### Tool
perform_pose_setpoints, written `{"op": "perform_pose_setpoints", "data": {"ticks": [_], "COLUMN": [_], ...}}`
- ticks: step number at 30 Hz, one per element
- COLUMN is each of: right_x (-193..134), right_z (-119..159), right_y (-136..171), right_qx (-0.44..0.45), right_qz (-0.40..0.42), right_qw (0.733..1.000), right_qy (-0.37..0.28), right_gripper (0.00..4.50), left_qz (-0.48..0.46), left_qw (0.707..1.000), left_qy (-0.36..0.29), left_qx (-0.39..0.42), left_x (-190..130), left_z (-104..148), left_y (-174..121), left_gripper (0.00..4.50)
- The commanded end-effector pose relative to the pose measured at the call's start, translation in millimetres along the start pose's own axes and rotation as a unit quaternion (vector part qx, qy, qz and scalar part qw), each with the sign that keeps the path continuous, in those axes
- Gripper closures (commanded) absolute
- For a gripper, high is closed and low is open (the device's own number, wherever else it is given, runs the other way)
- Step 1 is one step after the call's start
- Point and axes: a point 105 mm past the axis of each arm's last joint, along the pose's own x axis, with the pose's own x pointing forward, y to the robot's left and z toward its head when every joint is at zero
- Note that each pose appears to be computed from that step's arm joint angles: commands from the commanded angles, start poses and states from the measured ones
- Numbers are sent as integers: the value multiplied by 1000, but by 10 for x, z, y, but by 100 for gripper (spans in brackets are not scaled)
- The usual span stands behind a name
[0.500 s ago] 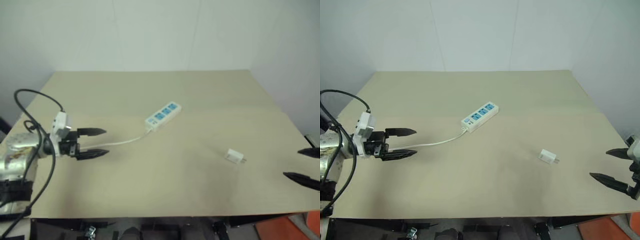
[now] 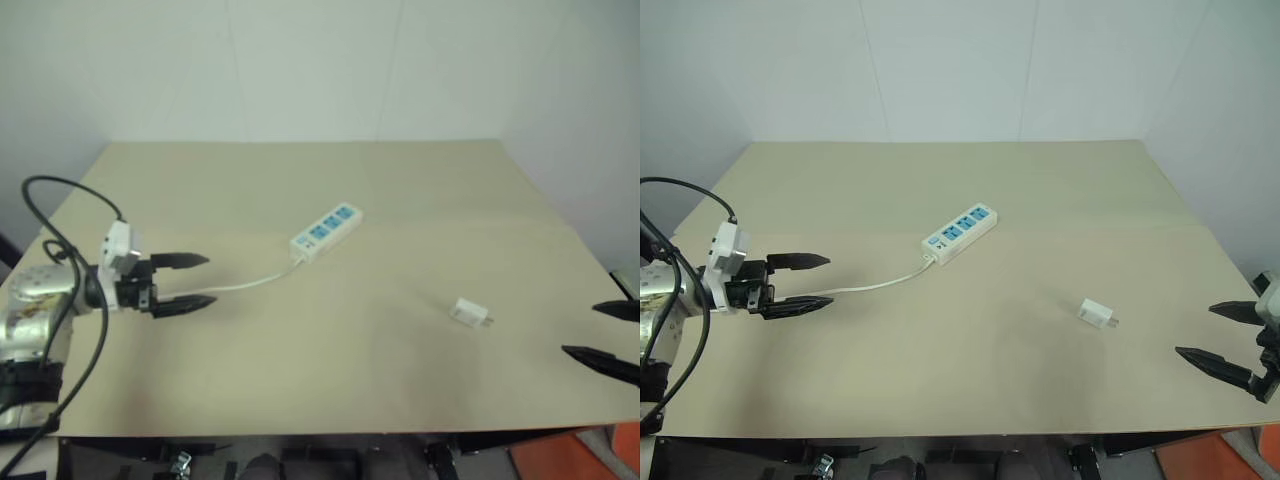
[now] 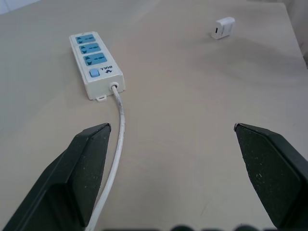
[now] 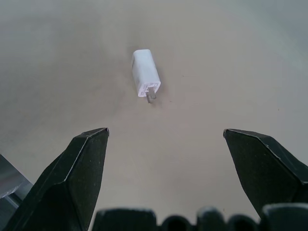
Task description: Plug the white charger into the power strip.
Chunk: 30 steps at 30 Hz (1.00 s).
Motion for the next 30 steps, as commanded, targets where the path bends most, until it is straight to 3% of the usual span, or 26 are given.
{"op": "perform_pose_setpoints", "data": {"ticks": [1,7,17,23,30], "right_x": [-38,38,638,922,1021], "right_z": [39,81,526,692,726], "right_y": [-1,3,184,394,494], "right_qx": [-3,-2,-9,-1,3], "right_qz": [-8,-16,-26,-25,-30], "right_qw": [1000,1000,992,986,986], "right_qy": [-10,-26,-125,-163,-166], "right_gripper": [0,0,0,0,0], "left_qz": [10,60,107,147,142], "left_qw": [1000,998,994,984,986], "left_qy": [-6,7,5,53,87], "left_qx": [11,11,-36,-82,-20], "left_x": [6,190,1006,1433,1817], "left_z": [134,-22,-245,-430,-490], "left_y": [45,226,401,490,455], "left_gripper": [2,2,2,2,2]}}
